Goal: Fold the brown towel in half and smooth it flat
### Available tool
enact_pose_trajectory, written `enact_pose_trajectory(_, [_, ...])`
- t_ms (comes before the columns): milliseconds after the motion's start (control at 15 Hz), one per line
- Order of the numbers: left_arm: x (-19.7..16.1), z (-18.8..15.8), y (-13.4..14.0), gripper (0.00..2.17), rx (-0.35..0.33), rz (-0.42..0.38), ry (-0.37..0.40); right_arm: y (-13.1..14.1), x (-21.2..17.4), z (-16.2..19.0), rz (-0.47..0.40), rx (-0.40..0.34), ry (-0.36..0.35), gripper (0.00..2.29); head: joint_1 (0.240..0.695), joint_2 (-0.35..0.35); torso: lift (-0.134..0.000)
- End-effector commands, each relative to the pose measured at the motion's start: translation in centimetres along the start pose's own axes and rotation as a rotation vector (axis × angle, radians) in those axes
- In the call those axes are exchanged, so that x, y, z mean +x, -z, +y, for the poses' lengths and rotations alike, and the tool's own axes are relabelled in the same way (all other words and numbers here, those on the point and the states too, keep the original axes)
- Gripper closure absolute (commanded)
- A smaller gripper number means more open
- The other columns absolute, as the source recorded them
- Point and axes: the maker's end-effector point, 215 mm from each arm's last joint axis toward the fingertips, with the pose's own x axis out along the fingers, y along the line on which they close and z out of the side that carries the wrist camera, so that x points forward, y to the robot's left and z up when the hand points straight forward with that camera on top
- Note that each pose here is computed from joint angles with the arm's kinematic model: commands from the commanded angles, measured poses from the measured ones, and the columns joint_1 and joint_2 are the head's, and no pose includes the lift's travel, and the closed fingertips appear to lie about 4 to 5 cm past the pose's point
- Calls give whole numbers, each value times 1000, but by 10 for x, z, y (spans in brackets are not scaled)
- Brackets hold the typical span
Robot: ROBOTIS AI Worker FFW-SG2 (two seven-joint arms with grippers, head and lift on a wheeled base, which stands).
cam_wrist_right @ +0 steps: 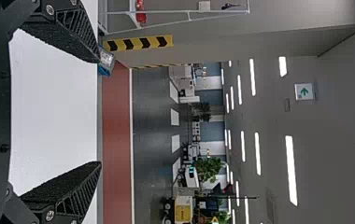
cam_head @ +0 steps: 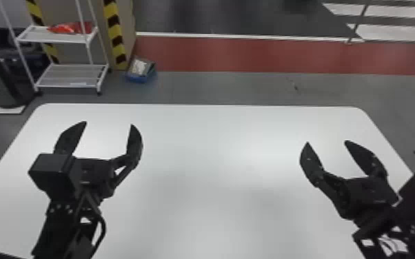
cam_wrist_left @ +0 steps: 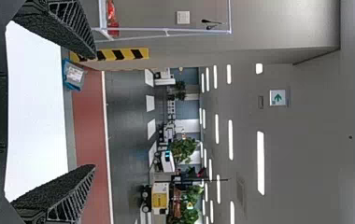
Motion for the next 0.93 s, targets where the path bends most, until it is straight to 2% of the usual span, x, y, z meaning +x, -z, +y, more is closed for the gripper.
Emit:
enact_pose_trajectory(0, [0, -1, 1, 39, -2, 2, 1, -3, -2, -4, -11, 5, 7, 110, 695, -75, -117])
enact_pose_trajectory(867, [-1, -4, -5, 39, -8, -17, 7, -5, -6, -8, -21, -3, 19, 107, 695, -91, -117])
